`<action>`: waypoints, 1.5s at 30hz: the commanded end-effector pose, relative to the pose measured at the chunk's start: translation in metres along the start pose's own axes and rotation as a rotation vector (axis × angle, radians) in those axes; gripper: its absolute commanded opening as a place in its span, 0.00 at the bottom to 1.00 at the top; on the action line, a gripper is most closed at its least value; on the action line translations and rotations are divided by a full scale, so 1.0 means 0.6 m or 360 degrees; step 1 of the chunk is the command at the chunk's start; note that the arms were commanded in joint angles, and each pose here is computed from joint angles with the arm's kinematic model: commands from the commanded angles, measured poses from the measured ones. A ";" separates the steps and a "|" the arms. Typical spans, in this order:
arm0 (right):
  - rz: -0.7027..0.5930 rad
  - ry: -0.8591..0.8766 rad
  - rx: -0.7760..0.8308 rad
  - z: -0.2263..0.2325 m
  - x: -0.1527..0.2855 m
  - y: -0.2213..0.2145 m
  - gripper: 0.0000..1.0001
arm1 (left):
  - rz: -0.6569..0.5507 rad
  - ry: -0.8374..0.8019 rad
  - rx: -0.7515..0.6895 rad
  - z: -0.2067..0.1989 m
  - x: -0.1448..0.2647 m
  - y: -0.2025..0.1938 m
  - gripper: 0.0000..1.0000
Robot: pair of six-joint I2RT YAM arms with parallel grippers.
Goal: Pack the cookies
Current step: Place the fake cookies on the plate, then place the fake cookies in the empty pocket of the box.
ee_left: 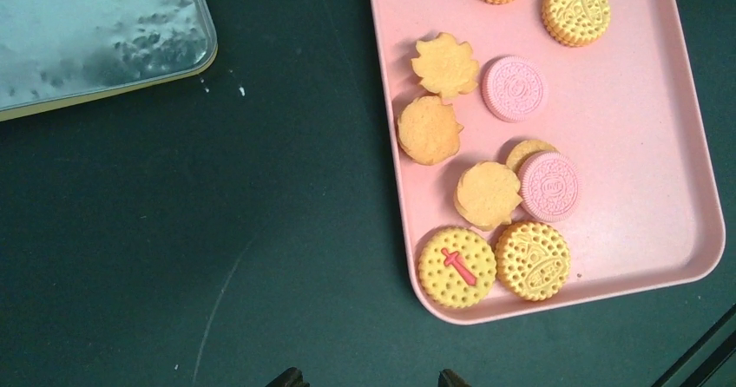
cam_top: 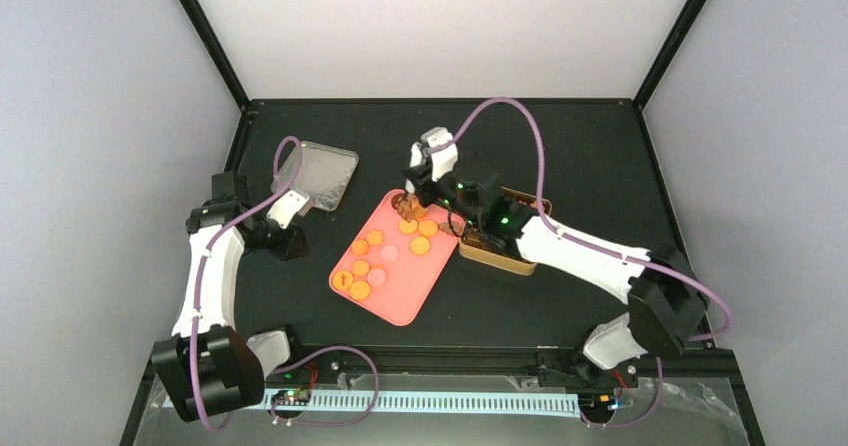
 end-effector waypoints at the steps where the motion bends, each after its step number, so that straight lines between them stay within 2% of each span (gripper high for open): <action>1: -0.0108 -0.0073 -0.0084 -0.034 0.038 0.017 0.05 | -0.0037 -0.0041 -0.0003 -0.003 0.005 0.007 0.41; 6: -0.0039 -0.0073 -0.0159 -0.048 0.061 -0.024 0.06 | -0.0040 -0.0038 -0.0011 -0.005 0.006 0.007 0.41; 15: 0.0192 -0.0044 -0.0233 -0.048 0.026 -0.119 0.06 | -0.0060 -0.0053 -0.0002 -0.007 0.010 0.011 0.41; 17: 0.0215 -0.0060 -0.0215 -0.050 0.023 -0.129 0.10 | -0.0062 -0.0052 -0.0004 -0.007 0.011 0.012 0.41; 21: 0.0231 -0.0072 -0.0181 -0.051 0.022 -0.132 0.24 | -0.0063 -0.0068 0.0004 -0.008 0.009 0.012 0.41; 23: 0.0226 -0.0073 -0.0166 -0.051 0.023 -0.128 0.30 | -0.0067 -0.0071 0.0005 -0.008 0.009 0.013 0.41; 26: 0.0221 -0.0071 -0.0149 -0.049 0.024 -0.122 0.30 | -0.0070 -0.0068 0.0004 -0.007 0.010 0.015 0.41; 34: 0.0140 -0.0080 -0.0126 -0.044 0.035 -0.086 0.23 | -0.0070 -0.0072 0.0006 -0.007 0.011 0.015 0.41; 45: -0.0078 -0.0188 -0.0104 -0.070 0.111 0.018 0.23 | -0.0085 -0.0079 -0.0001 -0.007 0.014 0.020 0.41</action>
Point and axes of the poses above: each gripper's point midway between its finger pads, its own x axis back along the fingers, its own z axis along the line the jaws close on, y = z × x, the point moved 5 cm from there along x, back along the fingers, and after that the axes turned 11 degrees about -x, right-handed, at the moved point
